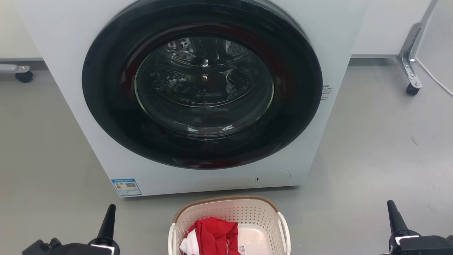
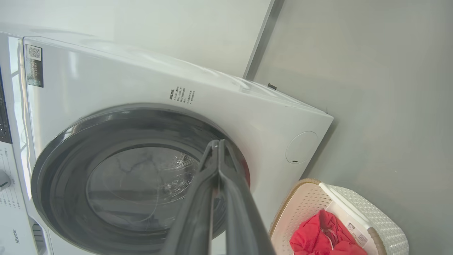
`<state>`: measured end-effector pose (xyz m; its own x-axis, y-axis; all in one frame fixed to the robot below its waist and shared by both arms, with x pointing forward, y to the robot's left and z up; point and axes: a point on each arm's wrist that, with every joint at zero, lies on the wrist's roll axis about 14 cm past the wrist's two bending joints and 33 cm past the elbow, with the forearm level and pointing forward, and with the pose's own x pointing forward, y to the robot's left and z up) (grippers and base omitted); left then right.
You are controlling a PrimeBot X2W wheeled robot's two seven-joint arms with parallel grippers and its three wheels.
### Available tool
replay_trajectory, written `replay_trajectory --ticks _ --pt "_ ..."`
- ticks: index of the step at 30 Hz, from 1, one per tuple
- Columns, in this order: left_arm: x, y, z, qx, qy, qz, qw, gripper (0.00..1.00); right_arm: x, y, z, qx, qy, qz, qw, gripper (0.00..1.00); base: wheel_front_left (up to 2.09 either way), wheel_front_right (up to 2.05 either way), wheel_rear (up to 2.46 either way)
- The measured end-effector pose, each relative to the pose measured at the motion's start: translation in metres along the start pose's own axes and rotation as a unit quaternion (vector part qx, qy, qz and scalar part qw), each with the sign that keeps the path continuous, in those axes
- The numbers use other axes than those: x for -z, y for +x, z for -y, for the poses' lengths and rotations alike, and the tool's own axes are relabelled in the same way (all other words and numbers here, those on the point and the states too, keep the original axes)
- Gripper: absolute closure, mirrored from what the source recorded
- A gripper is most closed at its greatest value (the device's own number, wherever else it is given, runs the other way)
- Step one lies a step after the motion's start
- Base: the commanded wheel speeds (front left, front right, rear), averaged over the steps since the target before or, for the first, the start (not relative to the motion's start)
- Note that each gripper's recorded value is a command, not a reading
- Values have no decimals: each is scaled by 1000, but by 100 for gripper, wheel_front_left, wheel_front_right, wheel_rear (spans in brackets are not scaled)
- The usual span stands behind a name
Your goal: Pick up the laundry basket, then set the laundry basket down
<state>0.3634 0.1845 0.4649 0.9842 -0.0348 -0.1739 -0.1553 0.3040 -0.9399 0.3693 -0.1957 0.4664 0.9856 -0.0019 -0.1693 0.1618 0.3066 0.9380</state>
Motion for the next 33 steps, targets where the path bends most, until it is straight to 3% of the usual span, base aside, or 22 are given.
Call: replay_trajectory --ticks 20,33 --pt "-12 11 10 33 -142 13 989 100 -13 6 -9 -33 152 16 988 100 0 0 0" --pt "-12 13 14 42 -153 13 987 100 -14 9 -14 -41 157 15 987 100 0 0 0"
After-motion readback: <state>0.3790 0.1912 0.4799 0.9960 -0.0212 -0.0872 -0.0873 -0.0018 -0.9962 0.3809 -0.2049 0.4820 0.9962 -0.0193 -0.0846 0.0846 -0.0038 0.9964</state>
